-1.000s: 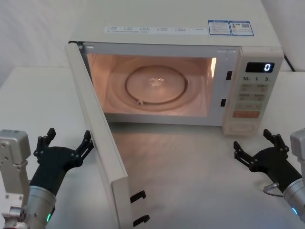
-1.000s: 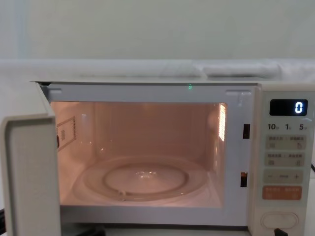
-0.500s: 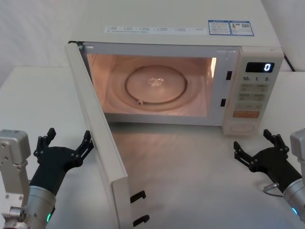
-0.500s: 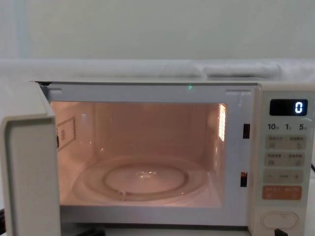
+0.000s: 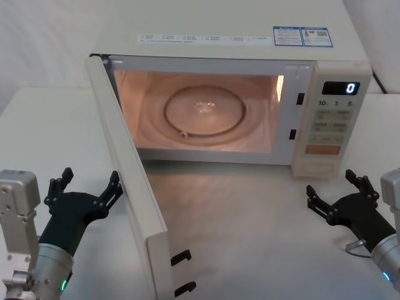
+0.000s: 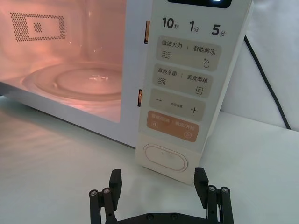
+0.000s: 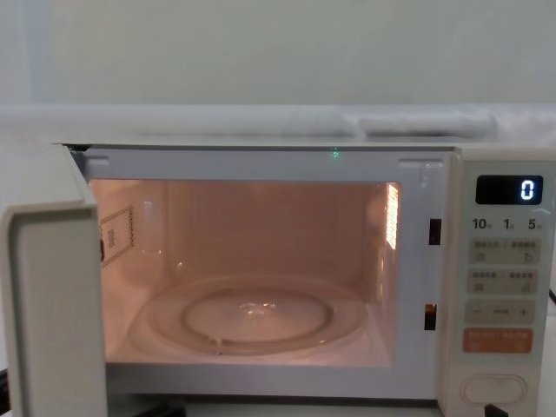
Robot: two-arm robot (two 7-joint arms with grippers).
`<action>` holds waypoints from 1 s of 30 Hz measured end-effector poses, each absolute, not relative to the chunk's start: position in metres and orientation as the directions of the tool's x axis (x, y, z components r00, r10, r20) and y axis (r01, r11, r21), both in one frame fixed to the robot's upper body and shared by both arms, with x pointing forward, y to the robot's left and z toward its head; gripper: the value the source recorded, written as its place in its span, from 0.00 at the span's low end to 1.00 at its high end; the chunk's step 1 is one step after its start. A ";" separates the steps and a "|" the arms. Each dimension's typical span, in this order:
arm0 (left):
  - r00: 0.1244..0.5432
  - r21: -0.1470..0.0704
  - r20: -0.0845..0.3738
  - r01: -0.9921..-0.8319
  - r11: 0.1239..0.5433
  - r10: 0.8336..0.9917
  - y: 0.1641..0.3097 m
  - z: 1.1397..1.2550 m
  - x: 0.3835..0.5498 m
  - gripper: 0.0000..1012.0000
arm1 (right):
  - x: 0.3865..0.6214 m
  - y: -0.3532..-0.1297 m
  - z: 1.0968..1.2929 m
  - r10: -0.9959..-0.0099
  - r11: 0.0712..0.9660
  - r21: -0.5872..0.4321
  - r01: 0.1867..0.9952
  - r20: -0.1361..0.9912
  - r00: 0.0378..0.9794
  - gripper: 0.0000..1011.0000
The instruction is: Press the button to open the microwave door with one hand; close the microwave door with the other hand.
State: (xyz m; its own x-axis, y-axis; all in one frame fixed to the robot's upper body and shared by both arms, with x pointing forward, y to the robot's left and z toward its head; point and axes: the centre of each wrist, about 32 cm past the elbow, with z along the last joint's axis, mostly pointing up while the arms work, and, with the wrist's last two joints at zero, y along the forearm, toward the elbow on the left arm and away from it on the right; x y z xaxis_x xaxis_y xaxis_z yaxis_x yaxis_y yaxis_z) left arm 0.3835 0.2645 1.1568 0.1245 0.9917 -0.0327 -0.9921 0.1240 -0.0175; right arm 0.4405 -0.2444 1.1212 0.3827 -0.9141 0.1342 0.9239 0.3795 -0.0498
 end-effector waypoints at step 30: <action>0.125 -0.018 -0.033 -0.992 0.124 0.992 0.265 1.157 0.384 0.99 | 0.441 -0.244 1.121 -0.914 0.379 -0.050 0.924 0.134 0.383 0.99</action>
State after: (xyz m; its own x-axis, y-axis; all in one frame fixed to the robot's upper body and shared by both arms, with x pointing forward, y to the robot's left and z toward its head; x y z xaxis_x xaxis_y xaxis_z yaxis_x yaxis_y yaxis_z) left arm 0.3835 0.2645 1.1568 0.1246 0.9917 -0.0327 -0.9921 0.1240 -0.0175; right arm 0.4405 -0.2444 1.1212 0.3826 -0.9141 0.1342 0.9239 0.3794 -0.0498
